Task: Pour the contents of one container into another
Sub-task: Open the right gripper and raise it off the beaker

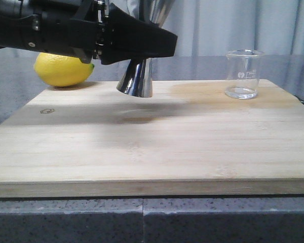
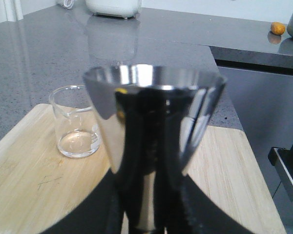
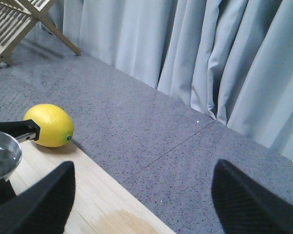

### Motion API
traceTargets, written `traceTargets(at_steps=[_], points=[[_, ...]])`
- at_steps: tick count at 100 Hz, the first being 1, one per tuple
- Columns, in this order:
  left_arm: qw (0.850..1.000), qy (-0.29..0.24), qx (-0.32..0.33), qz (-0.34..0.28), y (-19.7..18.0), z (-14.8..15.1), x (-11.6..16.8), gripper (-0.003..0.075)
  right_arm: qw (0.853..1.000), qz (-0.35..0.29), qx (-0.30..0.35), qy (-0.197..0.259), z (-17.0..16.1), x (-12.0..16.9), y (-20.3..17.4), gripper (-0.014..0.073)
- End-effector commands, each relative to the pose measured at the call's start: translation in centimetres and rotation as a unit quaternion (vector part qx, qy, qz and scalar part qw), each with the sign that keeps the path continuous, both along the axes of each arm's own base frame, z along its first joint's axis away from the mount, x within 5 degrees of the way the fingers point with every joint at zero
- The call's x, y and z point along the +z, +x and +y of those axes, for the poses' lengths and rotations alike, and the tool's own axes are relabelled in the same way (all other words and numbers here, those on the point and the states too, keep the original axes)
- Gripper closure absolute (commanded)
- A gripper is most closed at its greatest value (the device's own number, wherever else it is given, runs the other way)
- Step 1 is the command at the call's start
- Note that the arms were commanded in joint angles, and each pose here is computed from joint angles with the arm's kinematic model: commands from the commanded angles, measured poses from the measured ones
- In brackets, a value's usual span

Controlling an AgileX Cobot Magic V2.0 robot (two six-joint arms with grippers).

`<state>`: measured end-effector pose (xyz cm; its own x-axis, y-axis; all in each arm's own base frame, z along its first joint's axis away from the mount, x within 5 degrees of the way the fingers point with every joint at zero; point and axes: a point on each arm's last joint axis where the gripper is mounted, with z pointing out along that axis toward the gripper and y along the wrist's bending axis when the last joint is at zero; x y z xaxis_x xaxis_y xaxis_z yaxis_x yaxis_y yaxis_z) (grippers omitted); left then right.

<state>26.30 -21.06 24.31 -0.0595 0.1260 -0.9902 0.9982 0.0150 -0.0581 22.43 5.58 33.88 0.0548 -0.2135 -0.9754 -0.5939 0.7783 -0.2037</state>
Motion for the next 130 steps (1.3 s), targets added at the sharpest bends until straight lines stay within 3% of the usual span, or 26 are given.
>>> traceTargets(at_steps=[1,68,100,130], points=[[0.996,-0.086,-0.014,-0.03,-0.5,0.2,3.7,0.0739,0.999,-0.027,0.009,0.042,0.1,2.0,-0.5,0.0069],[0.996,-0.079,0.007,-0.032,0.8,1.1,2.6,0.0739,0.999,-0.024,0.01,0.047,0.1,2.0,-0.5,0.0072],[0.994,-0.09,0.005,-0.059,1.5,0.8,4.0,0.0739,0.999,-0.024,0.01,0.047,0.1,2.0,-0.5,0.0072],[0.995,-0.087,0.006,-0.052,1.7,0.7,3.5,0.0739,0.999,-0.024,0.011,0.047,0.1,2.0,-0.5,0.0072]])
